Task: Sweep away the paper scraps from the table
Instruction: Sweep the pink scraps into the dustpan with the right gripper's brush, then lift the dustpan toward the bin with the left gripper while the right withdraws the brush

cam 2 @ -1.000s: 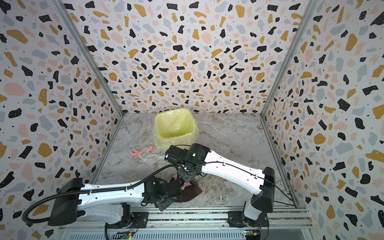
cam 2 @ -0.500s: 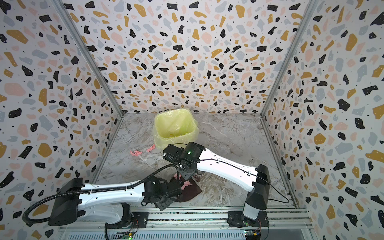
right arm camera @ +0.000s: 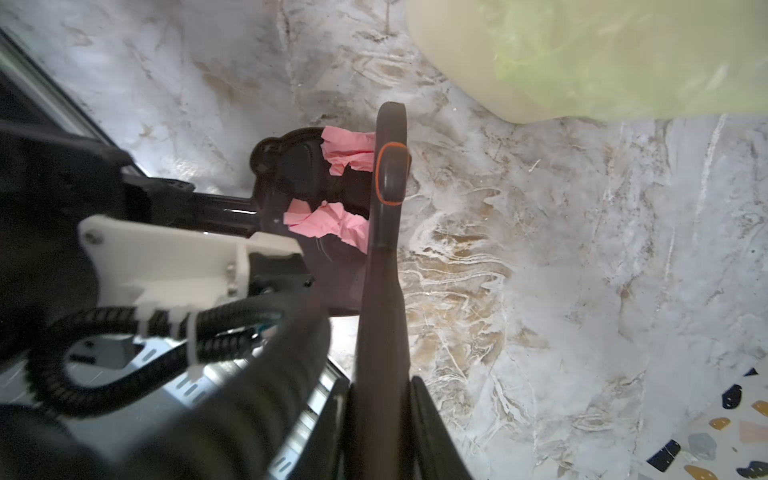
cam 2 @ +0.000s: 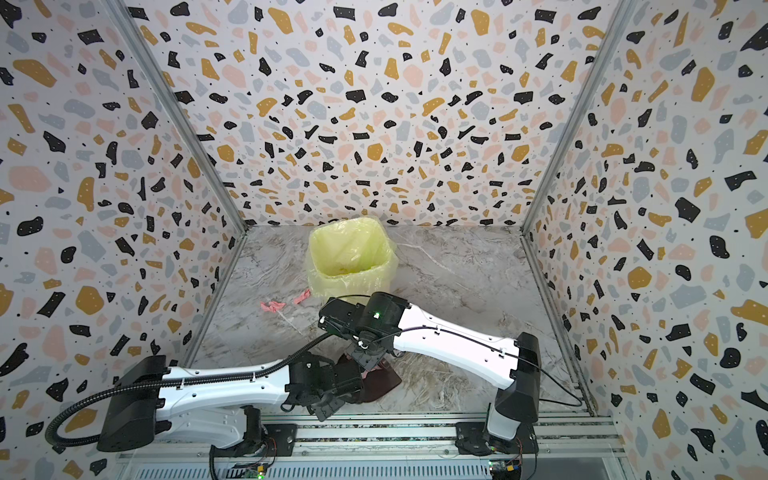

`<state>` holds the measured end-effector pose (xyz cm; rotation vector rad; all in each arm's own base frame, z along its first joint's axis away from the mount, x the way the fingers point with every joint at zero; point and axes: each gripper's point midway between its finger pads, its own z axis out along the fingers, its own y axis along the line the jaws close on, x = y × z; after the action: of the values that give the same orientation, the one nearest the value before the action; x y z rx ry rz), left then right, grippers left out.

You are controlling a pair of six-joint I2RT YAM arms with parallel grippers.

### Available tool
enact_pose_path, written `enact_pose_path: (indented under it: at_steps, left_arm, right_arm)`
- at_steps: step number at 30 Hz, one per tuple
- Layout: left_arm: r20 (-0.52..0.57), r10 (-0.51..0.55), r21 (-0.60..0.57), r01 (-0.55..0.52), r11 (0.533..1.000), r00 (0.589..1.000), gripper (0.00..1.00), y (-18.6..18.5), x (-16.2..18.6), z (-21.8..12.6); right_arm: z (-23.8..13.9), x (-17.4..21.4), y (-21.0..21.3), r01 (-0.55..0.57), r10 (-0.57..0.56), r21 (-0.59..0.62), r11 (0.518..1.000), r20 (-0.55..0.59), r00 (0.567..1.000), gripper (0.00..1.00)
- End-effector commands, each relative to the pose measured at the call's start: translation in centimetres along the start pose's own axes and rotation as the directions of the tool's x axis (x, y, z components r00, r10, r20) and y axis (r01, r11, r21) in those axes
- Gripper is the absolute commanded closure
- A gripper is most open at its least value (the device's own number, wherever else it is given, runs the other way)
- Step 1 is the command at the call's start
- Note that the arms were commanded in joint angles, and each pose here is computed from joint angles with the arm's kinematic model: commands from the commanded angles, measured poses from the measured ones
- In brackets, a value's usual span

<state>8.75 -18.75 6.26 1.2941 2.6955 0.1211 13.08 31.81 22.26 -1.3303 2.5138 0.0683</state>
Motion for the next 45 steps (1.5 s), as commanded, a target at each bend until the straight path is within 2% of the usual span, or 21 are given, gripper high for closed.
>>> enact_pose_path:
  at_steps: [1,7,14,22,25,31,36,45]
  left_arm:
    - [-0.002,-0.01,-0.027,0.01,1.0,1.0,1.0,0.7,0.0,-0.1]
    - [0.01,-0.013,-0.038,0.013,0.999,1.0,1.0,0.9,-0.3,-0.5]
    - [0.054,-0.031,-0.063,0.035,0.997,0.998,1.0,1.7,-0.7,-1.5]
    - [0.114,-0.032,-0.064,0.039,0.997,0.993,1.0,1.9,-1.8,-2.7]
    - [0.158,-0.031,-0.059,0.041,0.997,0.987,1.0,2.0,-2.6,-3.8]
    - [0.212,-0.023,-0.06,0.037,0.998,0.977,1.0,2.4,-3.2,-6.3]
    - [0.239,-0.004,-0.047,0.016,0.999,0.971,1.0,1.6,-3.5,-8.3]
    - [0.307,0.055,-0.04,-0.045,0.998,0.95,1.0,-0.6,-4.8,-13.2]
  right_arm:
    - [-1.9,1.2,2.1,0.046,-0.045,-0.106,0.993,0.012,0.999,1.0]
    - [-2.1,1.6,1.4,0.034,-0.032,-0.082,0.996,0.02,0.999,1.0]
    - [-3.8,2.2,-3.4,-0.134,0.136,-0.026,0.991,0.083,0.987,1.0]
    - [-6.2,2.6,-6.0,-0.233,0.235,-0.031,0.972,0.167,0.958,1.0]
    - [-7.1,2.8,-7.4,-0.283,0.286,-0.045,0.958,0.21,0.935,1.0]
    - [-8.2,3.9,-10.4,-0.392,0.413,-0.132,0.911,0.303,0.859,1.0]
    - [-8.6,5.7,-12.9,-0.471,0.489,-0.138,0.871,0.337,0.804,1.0]
    - [-8.3,8.3,-15.4,-0.543,0.556,-0.148,0.827,0.36,0.749,1.0]
